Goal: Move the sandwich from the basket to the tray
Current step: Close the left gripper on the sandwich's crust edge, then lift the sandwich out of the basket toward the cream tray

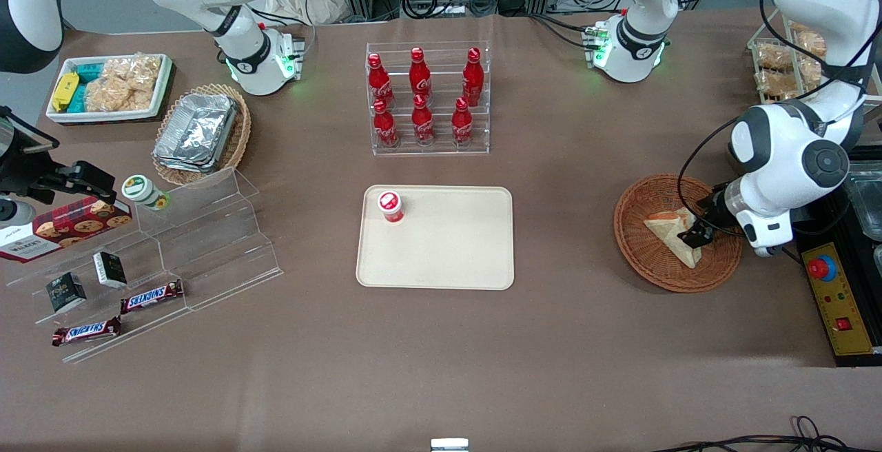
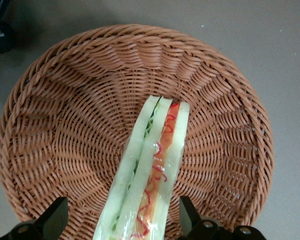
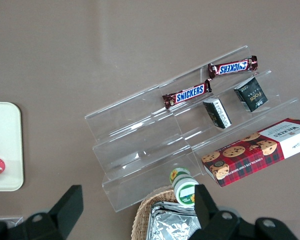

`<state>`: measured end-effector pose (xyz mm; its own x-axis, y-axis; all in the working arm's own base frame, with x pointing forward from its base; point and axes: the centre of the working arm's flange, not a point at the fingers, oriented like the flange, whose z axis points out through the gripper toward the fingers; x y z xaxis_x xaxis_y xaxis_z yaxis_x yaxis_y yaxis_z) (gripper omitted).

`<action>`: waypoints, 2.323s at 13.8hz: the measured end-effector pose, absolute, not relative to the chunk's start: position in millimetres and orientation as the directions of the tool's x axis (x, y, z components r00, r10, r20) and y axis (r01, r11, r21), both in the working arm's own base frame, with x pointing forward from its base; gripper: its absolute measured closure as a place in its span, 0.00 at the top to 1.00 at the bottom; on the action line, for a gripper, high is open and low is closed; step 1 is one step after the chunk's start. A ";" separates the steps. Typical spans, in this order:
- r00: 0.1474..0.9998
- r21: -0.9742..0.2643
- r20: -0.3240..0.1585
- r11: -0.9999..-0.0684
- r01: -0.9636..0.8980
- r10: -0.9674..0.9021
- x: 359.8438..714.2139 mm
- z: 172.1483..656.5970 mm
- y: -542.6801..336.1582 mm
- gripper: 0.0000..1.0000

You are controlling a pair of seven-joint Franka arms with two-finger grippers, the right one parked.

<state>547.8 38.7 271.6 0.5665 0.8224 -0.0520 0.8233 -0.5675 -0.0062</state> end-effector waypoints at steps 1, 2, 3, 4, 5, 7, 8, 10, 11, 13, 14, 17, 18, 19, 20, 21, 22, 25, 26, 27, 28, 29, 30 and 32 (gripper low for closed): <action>0.567 -0.007 -0.054 -0.568 0.823 0.822 546.7 268.4 38.2 1.00; 0.568 -0.010 -0.057 -0.569 0.822 0.821 545.4 265.5 37.4 1.00; 0.570 -0.015 -0.063 -0.572 0.820 0.819 544.1 262.1 35.6 1.00; 0.573 -0.020 -0.068 -0.575 0.818 0.817 542.7 258.4 33.3 1.00; 0.574 -0.023 -0.073 -0.577 0.816 0.815 541.8 255.3 31.6 1.00; 0.575 -0.029 -0.081 -0.579 0.815 0.814 541.1 249.6 30.6 0.95; 0.575 -0.029 -0.082 -0.579 0.815 0.814 541.0 248.1 30.5 0.83; 0.575 -0.025 -0.079 -0.578 0.815 0.814 541.6 248.4 30.7 0.63; 0.577 -0.021 -0.075 -0.580 0.814 0.813 542.4 249.7 30.9 0.51; 0.582 -0.014 -0.064 -0.584 0.812 0.811 546.8 258.9 31.3 0.39; 0.586 -0.022 -0.065 -0.588 0.808 0.808 550.8 266.8 31.3 0.37; 0.626 -0.091 -0.101 -0.634 0.768 0.773 573.7 321.5 24.7 0.26; 0.664 -0.101 -0.115 -0.674 0.732 0.739 583.1 348.7 19.2 0.20; 0.713 -0.097 -0.120 -0.723 0.684 0.691 590.4 375.3 13.1 0.19; 0.772 -0.083 -0.120 -0.781 0.619 0.625 595.1 400.2 3.7 0.19; 0.837 -0.067 -0.118 -0.845 0.530 0.534 597.7 422.9 -8.1 0.19; 0.900 -0.051 -0.122 -0.908 0.416 0.419 599.0 443.6 -21.9 0.19; 0.985 -0.002 -0.106 -0.991 0.135 0.135 598.0 498.3 -91.4 0.19; 0.993 0.011 -0.087 -0.997 0.078 0.077 594.1 511.2 -123.6 0.19; 0.997 0.018 -0.075 -0.999 0.030 0.029 587.4 518.0 -156.7 0.19; 0.997 0.016 -0.074 -1.000 0.000 -0.001 578.5 518.5 -189.8 0.19; 0.997 0.010 -0.078 -1.000 -0.020 -0.021 569.1 513.5 -223.5 0.19; 0.996 0.010 -0.080 -0.999 -0.031 -0.032 561.0 503.5 -256.6 0.19; 0.996 0.038 -0.070 -0.998 -0.053 -0.056 550.4 469.2 -321.3 0.19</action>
<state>550.4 -321.3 469.2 0.9960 -0.0559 -0.0701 -0.0534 -0.9979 0.0375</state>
